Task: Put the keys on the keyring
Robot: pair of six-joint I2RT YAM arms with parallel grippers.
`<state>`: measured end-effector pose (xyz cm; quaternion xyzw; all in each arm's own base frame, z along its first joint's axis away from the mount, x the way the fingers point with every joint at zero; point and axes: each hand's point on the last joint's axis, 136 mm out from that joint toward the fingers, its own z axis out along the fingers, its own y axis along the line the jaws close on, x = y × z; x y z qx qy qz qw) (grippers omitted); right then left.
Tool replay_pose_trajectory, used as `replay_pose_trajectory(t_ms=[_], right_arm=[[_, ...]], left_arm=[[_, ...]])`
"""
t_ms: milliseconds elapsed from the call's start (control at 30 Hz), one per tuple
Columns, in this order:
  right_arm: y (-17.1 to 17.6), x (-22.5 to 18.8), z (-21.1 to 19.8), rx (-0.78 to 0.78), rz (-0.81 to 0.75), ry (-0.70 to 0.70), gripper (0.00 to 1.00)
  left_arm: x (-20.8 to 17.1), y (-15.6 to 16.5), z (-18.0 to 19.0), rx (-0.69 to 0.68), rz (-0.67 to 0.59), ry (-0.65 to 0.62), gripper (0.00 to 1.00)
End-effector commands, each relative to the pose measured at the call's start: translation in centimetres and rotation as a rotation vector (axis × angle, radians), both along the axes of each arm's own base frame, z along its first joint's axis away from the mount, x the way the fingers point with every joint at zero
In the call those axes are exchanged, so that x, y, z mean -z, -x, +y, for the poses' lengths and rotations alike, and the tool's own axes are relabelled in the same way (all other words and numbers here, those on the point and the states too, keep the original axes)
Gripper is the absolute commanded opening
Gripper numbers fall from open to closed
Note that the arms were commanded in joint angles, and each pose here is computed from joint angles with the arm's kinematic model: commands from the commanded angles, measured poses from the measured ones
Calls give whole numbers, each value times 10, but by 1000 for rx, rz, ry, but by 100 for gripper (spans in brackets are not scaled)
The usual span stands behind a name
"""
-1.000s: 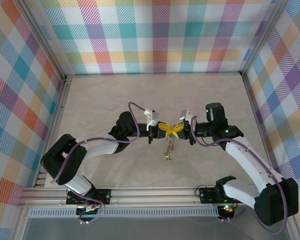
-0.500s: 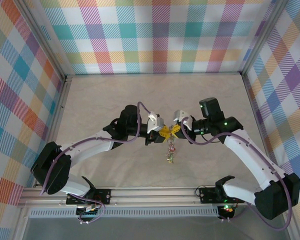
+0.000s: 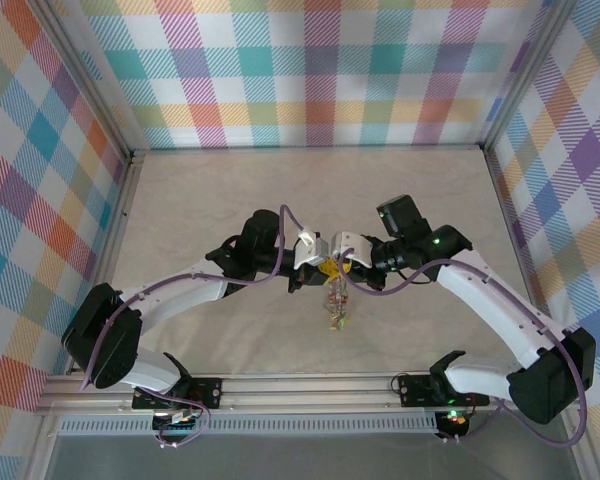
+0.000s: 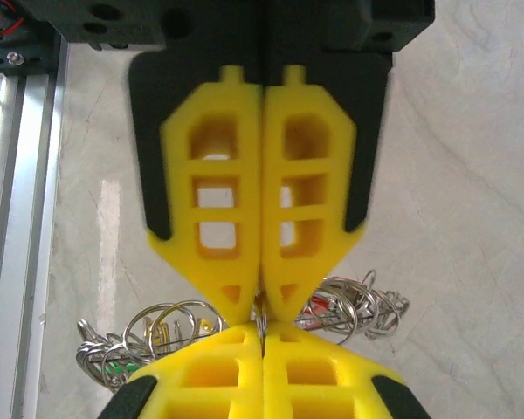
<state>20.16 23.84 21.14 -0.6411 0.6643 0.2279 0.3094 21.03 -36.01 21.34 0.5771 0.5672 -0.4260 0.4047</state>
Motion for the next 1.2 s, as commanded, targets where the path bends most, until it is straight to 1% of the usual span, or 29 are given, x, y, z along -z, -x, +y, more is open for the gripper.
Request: replay_pose_trajectory(t_ms=[0,33,100,133,233,300,433,633,867,1000,1167], right_arm=[[0,-26,12,-38,-60,-80,0],[0,-28,12,-35,-63,-86,2],[1,-28,10,-31,-66,-82,16],[1,-27,7,-26,-75,-71,20],[1,-24,-8,0,-99,-38,26],[5,-24,-15,12,-95,-35,26],[13,-21,-17,25,-63,-69,26],[9,-20,-18,68,-89,-126,25],[12,-18,-16,45,-51,-130,24],[11,-20,-10,26,-38,-157,12],[11,-22,-2,-4,-3,-190,5]], left_arm=[[-6,9,-5,66,-10,12,0],[-5,10,-5,71,-4,5,0],[-5,11,-4,73,-3,9,0],[-7,10,-4,62,-5,20,0],[-18,7,-2,45,7,66,0],[-25,4,0,35,18,107,0],[-36,3,3,25,12,166,0],[-48,6,4,37,-7,217,0],[-54,8,6,38,-14,249,0],[-56,10,6,46,-15,256,0],[-57,9,5,49,-17,257,0]])
